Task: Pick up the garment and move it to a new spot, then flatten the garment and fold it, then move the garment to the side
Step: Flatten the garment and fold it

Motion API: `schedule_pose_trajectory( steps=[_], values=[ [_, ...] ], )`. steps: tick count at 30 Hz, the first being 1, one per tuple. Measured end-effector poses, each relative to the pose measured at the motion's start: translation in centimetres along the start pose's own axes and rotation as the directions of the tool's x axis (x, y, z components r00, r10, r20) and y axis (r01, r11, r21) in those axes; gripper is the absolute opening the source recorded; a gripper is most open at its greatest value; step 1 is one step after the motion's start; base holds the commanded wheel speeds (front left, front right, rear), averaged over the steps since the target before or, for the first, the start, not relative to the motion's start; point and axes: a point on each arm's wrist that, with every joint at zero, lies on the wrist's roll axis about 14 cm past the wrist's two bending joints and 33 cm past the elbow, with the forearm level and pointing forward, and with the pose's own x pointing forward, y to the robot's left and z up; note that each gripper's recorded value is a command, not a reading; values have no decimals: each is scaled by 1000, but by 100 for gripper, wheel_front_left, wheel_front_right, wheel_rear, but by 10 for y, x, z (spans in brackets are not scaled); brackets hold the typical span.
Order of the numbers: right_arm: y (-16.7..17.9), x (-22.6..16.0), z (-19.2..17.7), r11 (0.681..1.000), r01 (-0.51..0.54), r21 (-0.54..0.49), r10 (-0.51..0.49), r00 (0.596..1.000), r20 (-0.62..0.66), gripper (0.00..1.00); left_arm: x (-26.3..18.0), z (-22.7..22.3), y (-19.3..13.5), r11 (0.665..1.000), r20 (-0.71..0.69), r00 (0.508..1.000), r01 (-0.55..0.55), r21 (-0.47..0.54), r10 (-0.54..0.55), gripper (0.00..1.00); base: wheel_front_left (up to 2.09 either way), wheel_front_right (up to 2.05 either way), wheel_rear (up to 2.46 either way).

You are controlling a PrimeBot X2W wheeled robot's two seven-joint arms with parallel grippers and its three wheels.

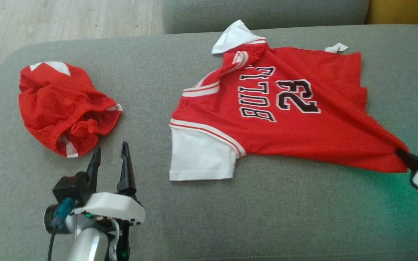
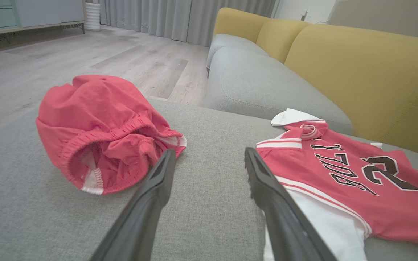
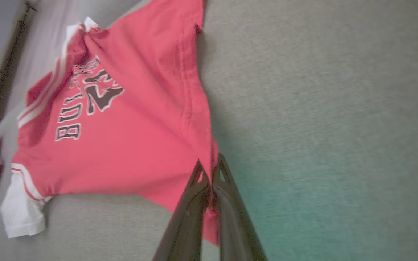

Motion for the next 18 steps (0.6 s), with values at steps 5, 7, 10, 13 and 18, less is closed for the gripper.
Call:
schedule_pose_trajectory(
  steps=[5,7,10,13,18],
  values=[
    [-28,-6,5,994,104,-27,-105,994,-18,0,2,-4,1,1000,-11,1000,-3,0,3,100,0,0,0],
    [-35,-8,6,990,134,-42,-135,991,-21,0,2,-5,1,1000,-14,1000,2,-1,-2,100,0,0,0],
    [-36,-8,8,988,148,-38,-149,989,-4,100,2,-5,1,1000,-14,1000,2,5,-2,100,0,0,0],
    [-28,-5,3,990,137,-22,-137,991,-5,100,3,-5,1,1000,-14,1000,2,7,-2,100,0,0,0],
    [-20,-19,22,988,144,-55,-139,985,98,100,4,-3,0,1000,-10,1000,11,13,-11,100,0,0,0]
  ],
)
